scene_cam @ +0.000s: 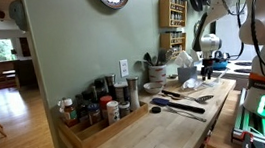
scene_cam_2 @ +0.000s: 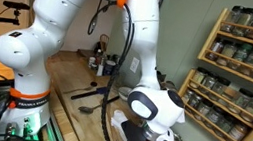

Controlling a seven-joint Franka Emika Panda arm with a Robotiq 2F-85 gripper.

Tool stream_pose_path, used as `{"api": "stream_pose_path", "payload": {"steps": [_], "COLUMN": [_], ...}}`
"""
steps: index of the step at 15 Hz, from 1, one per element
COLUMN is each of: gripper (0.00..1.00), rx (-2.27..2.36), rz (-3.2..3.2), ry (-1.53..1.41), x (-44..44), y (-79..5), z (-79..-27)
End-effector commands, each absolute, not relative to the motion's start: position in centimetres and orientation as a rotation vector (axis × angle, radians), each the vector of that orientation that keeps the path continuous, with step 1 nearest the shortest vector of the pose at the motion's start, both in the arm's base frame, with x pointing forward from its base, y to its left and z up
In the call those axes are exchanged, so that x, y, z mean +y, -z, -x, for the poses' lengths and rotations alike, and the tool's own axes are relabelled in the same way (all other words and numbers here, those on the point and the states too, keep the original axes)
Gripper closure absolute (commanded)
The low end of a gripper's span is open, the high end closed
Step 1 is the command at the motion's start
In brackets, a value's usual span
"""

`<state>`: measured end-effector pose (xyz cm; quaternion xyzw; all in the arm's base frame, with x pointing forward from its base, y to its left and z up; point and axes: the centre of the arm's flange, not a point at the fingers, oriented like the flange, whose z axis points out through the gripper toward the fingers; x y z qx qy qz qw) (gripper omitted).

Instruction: Move the tissue to the left corner of the counter

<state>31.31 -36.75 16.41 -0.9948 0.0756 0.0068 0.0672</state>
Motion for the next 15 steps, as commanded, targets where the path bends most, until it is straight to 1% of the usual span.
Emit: {"api": "stream_pose_path", "payload": {"steps": [1, 7, 14, 15], "gripper": [0.0, 0.0, 0.0, 0.03], "rx": [0.294, 0.244, 0.196, 0.195], "rz": [2.92, 2.9, 2.862, 2.859], "ry": [-0.005, -0.017, 0.071, 0.079], "x": [-37.1, -35.7, -33.2, -33.0], "y": [-17.7, -18.0, -16.9, -16.7], "z": [-30.9, -31.4, -34.0, -34.4]}}
